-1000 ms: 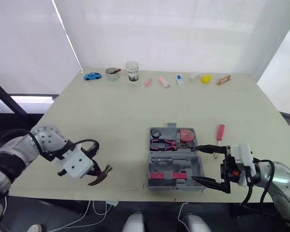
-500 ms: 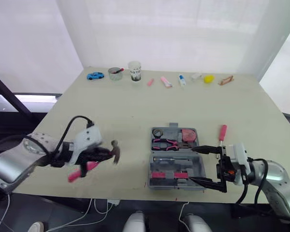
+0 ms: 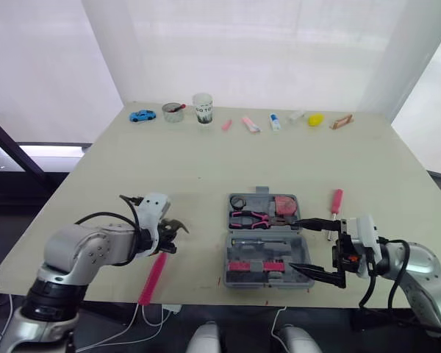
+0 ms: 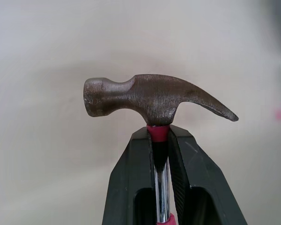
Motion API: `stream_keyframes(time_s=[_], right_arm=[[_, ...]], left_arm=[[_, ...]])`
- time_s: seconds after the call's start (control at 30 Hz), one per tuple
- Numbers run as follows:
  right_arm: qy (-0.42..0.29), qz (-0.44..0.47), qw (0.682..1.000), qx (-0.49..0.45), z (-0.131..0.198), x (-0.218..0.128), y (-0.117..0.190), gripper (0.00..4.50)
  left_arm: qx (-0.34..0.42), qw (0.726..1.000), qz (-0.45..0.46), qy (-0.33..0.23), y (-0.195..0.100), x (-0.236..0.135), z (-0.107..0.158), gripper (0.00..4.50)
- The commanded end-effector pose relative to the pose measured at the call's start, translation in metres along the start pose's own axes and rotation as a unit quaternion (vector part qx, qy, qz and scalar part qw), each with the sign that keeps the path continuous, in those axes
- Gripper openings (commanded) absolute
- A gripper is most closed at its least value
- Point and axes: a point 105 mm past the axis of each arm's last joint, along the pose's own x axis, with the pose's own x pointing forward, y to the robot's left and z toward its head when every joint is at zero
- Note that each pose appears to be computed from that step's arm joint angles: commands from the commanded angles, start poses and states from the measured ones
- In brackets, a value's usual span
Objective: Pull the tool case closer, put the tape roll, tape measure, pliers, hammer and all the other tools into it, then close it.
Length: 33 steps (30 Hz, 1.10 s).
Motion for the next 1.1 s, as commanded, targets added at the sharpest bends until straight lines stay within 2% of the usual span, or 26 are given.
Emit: stream_keyframes(time_s=[0.03,0.17,0.3,0.57,0.6,0.77,0.87,1.1], right_arm=[[0.006,-0.032,0.999,-0.023,0.005,-0.010,-0.010,4.50],[0.001,-0.046,0.999,-0.022,0.007,-0.011,-0.014,4.50],[-0.001,-0.044,0.999,-0.023,0.008,-0.008,-0.016,4.50],[-0.003,-0.041,0.999,-0.025,0.009,-0.004,-0.018,4.50],[-0.003,-0.040,0.999,-0.025,0.009,-0.004,-0.017,4.50],[-0.006,-0.037,0.999,-0.026,0.009,-0.002,-0.016,4.50],[-0.006,-0.036,0.999,-0.027,0.009,-0.002,-0.016,4.50],[-0.006,-0.036,0.999,-0.024,0.007,-0.002,-0.015,4.50]], left_arm=[[-0.036,0.997,0.055,-0.039,0.019,-0.004,0.016,0.12],[-0.058,0.996,0.048,-0.040,0.006,0.011,0.016,0.12],[-0.080,0.994,0.052,-0.048,0.005,0.021,0.023,0.12],[-0.035,0.996,0.041,-0.072,-0.005,0.036,0.041,0.12],[-0.033,0.996,0.042,-0.076,-0.005,0.037,0.043,1.05],[-0.018,0.994,0.052,-0.093,-0.004,0.041,0.049,3.04],[-0.014,0.993,0.057,-0.101,-0.001,0.040,0.048,4.44],[-0.017,0.989,0.060,-0.131,0.002,0.027,0.034,4.49]])
